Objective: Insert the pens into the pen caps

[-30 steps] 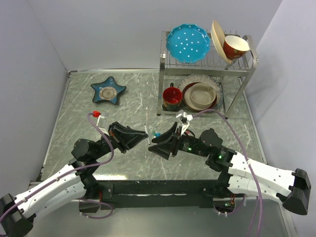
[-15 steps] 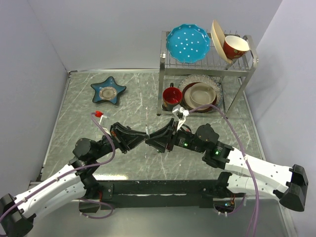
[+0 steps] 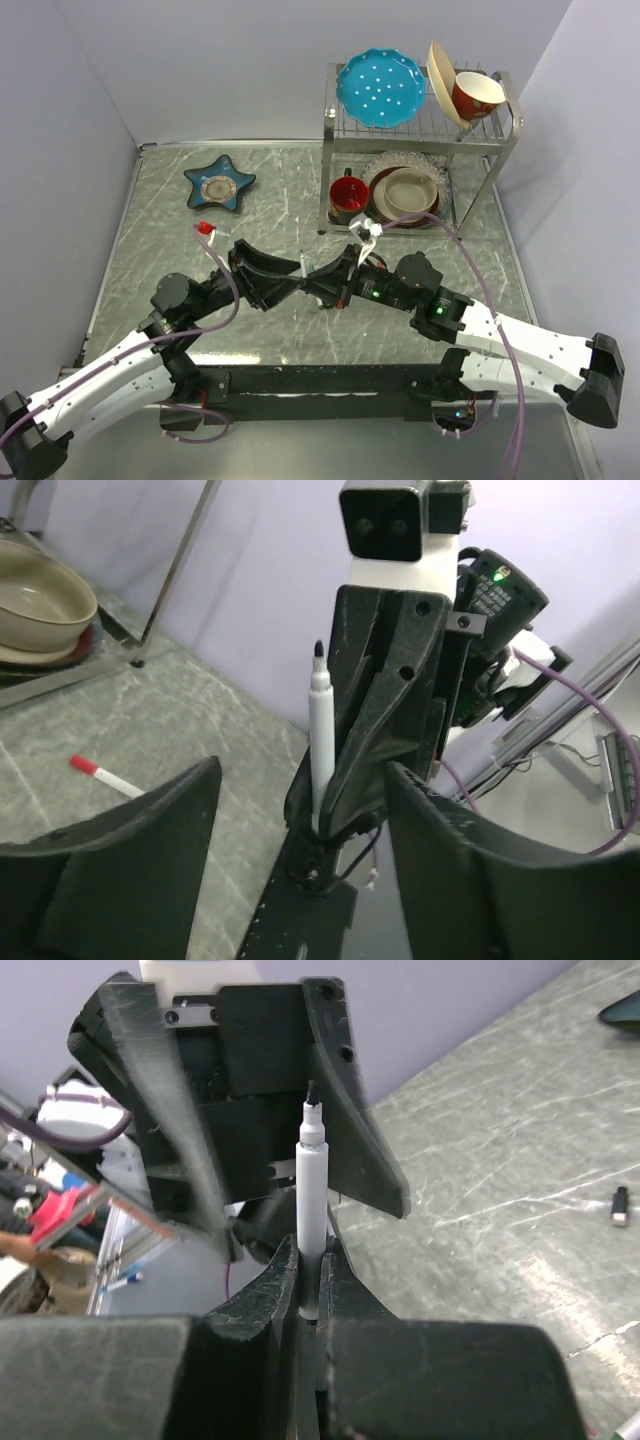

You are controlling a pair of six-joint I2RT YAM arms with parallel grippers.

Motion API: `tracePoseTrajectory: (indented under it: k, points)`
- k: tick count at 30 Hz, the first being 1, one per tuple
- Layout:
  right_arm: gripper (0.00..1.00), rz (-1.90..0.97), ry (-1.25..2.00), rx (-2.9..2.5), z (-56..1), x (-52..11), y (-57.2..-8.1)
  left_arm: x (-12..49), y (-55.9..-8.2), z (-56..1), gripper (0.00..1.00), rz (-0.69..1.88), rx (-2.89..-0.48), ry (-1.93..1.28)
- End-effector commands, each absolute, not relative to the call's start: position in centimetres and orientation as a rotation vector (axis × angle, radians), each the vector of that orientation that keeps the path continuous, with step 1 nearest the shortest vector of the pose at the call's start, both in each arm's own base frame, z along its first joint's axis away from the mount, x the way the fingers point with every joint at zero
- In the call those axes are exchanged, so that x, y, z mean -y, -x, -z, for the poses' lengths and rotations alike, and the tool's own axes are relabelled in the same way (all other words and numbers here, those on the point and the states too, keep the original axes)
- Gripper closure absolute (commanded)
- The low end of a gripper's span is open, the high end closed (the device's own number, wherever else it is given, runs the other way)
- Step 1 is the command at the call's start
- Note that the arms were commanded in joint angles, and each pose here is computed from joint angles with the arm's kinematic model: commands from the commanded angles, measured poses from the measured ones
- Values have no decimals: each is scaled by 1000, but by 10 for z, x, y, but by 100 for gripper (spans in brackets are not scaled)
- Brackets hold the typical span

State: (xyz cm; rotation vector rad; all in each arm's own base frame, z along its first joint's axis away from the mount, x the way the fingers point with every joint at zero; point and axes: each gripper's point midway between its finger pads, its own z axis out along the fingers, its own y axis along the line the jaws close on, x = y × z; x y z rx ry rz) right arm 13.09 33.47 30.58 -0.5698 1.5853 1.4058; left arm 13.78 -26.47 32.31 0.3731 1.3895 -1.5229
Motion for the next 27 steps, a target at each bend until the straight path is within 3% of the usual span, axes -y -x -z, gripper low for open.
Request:
tracePoseTrajectory:
  k: [1,8,12,18,27]
  points:
    - [100,-1363,459,-1558,-317,-318,-139,260,-144,-339,25,1312,-1345,-526]
    - [100,-1262,324,-1581,-304,-277,-145,247,-184,-315,19,784,-1507,-848]
    - [100,-1212,267,-1563,-308,-251,-144,215,-230,-246,18,262,-1706,-1151]
    - [100,-1209,200,-1519,-314,-215,-133,179,-261,-156,19,-186,-1717,-1677]
    - [100,-1183,160,-1496,-319,-187,-126,183,-300,-109,29,-65,-1688,-1925]
